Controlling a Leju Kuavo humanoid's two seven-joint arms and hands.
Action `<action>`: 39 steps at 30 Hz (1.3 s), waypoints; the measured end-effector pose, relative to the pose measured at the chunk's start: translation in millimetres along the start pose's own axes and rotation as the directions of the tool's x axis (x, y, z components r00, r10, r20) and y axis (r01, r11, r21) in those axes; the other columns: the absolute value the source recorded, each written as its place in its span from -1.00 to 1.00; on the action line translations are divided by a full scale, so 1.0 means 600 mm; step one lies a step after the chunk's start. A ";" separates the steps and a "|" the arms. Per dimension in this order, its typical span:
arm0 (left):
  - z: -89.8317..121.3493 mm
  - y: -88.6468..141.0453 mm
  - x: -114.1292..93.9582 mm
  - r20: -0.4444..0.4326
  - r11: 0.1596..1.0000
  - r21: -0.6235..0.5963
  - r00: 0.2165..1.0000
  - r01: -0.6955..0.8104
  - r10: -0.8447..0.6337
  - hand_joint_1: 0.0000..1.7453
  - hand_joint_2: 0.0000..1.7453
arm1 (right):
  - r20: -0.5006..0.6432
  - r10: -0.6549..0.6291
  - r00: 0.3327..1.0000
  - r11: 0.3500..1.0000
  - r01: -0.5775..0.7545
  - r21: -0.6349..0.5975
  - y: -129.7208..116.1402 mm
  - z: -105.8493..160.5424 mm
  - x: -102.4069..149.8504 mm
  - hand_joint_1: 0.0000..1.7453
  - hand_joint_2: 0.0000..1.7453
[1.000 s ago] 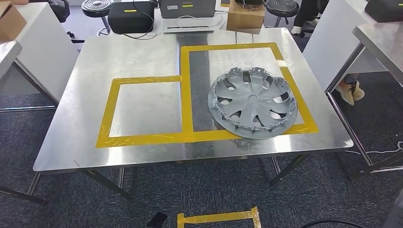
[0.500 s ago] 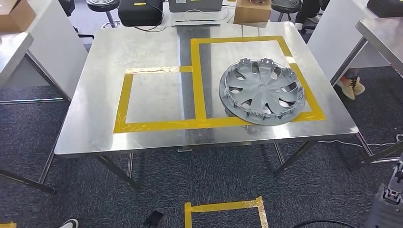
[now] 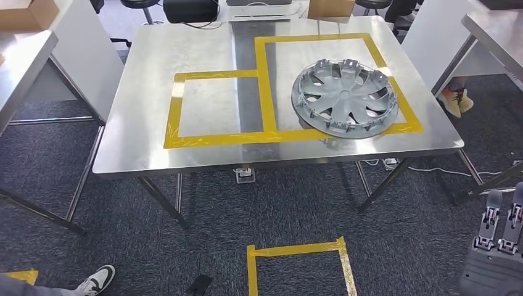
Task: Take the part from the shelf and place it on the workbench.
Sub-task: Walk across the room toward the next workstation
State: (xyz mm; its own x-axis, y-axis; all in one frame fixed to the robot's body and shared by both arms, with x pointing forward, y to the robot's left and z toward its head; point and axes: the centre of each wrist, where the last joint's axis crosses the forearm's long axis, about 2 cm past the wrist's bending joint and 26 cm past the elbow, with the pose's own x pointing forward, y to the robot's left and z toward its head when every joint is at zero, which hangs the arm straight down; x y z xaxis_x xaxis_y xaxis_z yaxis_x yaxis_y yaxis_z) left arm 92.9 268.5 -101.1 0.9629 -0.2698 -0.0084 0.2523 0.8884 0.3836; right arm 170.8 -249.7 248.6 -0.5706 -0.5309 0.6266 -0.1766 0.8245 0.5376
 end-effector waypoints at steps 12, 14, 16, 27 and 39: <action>0.004 -0.010 0.002 0.003 1.000 -0.011 1.000 0.000 0.000 -1.00 -1.00 | -0.012 0.145 0.989 0.989 -0.145 -0.035 -0.012 0.002 0.012 -1.00 1.00; 0.007 -0.014 0.004 0.008 1.000 -0.015 1.000 0.004 -0.004 -1.00 -1.00 | -0.001 0.157 0.988 0.987 -0.157 -0.026 -0.012 0.000 0.017 -1.00 1.00; 0.010 -0.019 0.007 0.014 1.000 -0.020 1.000 0.009 -0.009 -1.00 -1.00 | 0.018 0.180 0.984 0.984 -0.180 -0.011 -0.012 -0.002 0.023 -1.00 1.00; 0.008 -0.014 0.010 0.017 1.000 -0.013 1.000 0.007 -0.006 -1.00 -1.00 | 0.051 0.225 0.973 0.974 -0.226 0.007 -0.009 -0.001 0.029 -1.00 1.00; 0.010 -0.011 0.020 0.033 1.000 -0.007 0.999 0.012 -0.012 -1.00 -1.00 | 0.014 0.399 0.917 0.915 -0.400 0.047 -0.006 -0.002 0.036 -1.00 1.00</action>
State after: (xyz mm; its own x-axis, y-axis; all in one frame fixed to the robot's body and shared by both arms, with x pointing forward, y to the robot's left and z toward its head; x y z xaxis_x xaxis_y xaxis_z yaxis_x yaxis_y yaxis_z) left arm 102.3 256.8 -98.3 0.9560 -0.2929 0.0178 0.2649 0.8875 0.3771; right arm 159.7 -264.3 260.8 -0.6044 -0.1546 0.7815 0.0289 0.9761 0.2155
